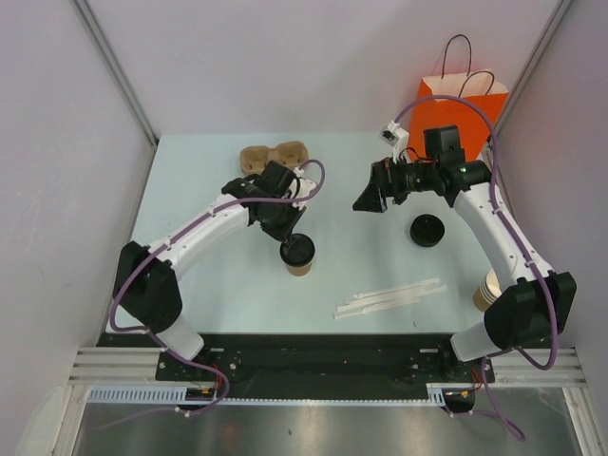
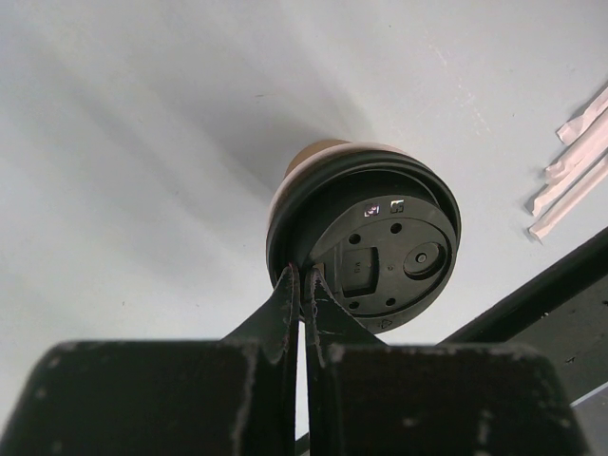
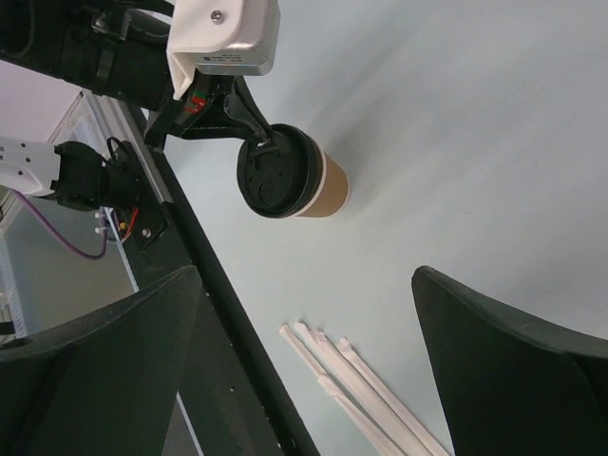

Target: Pack the takeout coffee

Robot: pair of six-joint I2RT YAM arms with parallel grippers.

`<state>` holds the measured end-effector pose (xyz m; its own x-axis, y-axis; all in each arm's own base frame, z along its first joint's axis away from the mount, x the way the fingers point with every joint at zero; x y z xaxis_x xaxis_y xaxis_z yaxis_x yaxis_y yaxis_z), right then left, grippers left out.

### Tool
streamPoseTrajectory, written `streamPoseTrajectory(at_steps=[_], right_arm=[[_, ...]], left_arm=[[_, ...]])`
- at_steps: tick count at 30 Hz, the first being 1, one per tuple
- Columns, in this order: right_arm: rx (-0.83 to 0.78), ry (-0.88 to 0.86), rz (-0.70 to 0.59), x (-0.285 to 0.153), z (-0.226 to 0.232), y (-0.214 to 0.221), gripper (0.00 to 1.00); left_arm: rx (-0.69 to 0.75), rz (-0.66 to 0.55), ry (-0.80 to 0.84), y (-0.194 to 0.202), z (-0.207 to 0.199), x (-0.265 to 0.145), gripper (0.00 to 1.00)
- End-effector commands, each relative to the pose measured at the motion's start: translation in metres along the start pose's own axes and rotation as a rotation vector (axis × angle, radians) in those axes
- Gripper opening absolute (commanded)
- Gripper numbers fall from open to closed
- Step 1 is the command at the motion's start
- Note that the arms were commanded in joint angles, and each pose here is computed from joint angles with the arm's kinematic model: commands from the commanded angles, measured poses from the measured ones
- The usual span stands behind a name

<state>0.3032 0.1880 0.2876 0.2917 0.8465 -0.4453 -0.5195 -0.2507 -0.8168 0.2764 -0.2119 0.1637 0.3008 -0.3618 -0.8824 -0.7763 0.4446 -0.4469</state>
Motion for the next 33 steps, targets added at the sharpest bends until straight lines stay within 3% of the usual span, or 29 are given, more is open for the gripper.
streamPoseTrajectory(at_steps=[1,14,17,20,33], right_arm=[[-0.020,-0.041,-0.033,-0.004,0.008,-0.008,1.00],[-0.026,-0.065,-0.032,-0.004,0.012,-0.007,1.00],[-0.024,-0.072,-0.030,-0.003,0.012,-0.007,1.00],[-0.030,-0.079,-0.033,-0.003,0.014,-0.008,1.00],[-0.034,-0.092,-0.029,-0.002,0.017,-0.007,1.00]], left_arm=[[0.007,-0.010,0.017,-0.009,-0.005,-0.001,0.00],[0.004,0.010,0.011,-0.009,-0.003,0.005,0.00],[0.002,0.012,0.009,-0.008,-0.002,0.005,0.06],[0.000,0.007,0.008,-0.010,-0.001,0.004,0.19],[0.002,-0.056,0.008,-0.020,-0.002,-0.017,0.38]])
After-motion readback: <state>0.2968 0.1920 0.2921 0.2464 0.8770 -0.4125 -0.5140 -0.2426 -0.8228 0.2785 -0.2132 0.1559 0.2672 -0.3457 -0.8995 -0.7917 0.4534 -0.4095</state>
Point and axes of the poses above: each gripper's point midway between its finger pads, its own x axis out along the fingers, its own z axis along the line the jaws close on, y = z × x, the point moved 3 cm from there along -x, back along the fingers, and after that the axes turned 7 degrees about -x, right-handed, at the moved point
